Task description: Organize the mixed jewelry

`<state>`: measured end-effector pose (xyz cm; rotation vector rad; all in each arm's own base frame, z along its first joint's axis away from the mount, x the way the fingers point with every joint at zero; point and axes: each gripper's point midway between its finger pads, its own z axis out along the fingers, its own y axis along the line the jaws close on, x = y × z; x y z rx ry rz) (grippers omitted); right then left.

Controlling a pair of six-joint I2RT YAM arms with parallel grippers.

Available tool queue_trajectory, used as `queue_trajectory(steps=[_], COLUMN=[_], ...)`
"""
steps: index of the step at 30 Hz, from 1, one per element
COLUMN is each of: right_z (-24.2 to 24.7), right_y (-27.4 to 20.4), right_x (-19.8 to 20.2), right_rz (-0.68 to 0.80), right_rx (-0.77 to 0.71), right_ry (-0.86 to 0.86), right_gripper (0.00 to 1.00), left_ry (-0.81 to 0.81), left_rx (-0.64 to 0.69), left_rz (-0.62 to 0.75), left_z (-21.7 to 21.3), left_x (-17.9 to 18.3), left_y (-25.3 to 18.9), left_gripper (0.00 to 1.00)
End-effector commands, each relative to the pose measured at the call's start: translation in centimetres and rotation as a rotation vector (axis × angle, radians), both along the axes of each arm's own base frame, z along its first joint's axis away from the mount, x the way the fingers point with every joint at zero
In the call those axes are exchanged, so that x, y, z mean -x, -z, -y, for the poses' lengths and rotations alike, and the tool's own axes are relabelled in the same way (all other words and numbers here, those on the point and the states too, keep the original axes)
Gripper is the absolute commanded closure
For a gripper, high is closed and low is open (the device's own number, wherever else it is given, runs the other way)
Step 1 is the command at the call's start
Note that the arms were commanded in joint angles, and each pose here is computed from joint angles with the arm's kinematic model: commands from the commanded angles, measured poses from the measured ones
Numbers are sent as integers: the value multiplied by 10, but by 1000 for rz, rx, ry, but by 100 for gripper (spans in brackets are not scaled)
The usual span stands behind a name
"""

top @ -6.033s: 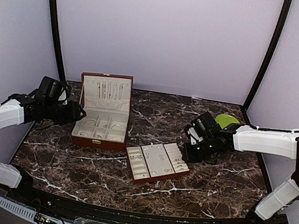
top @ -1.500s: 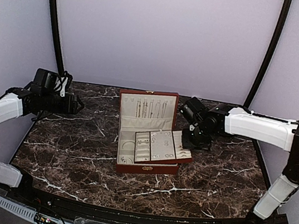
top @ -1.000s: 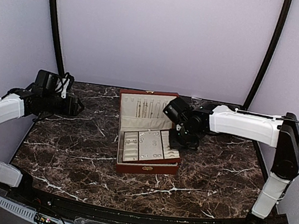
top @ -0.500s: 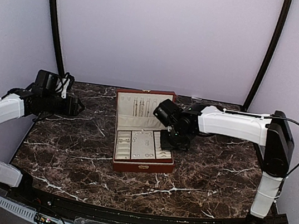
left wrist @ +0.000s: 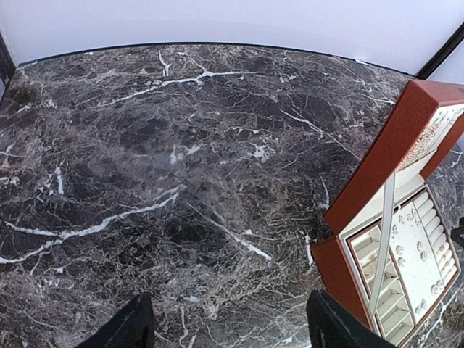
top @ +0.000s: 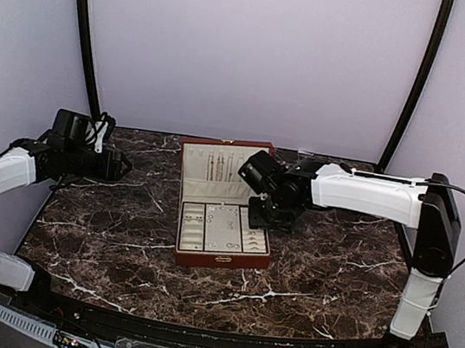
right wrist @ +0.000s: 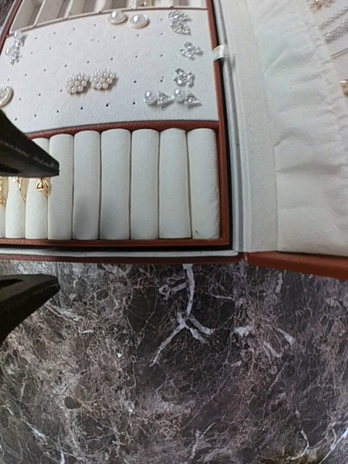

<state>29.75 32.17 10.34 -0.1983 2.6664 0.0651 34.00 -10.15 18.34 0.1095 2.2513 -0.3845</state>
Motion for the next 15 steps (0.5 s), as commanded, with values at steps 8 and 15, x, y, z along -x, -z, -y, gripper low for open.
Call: queue_trajectory(steps=[8,15], right_z=[17,24], right_y=[-89,-126], right_x=[-6,-43], right_rz=[203,281], right_rx=[-185,-335], right_ry=[-94,-211], right_gripper=[4,2], left_ry=[228,371], left_rx=[218,441], left_rz=[151,243], left_z=[46,82], left_x=[8,-13], left_y=[-41,-96], left_gripper=[6,4])
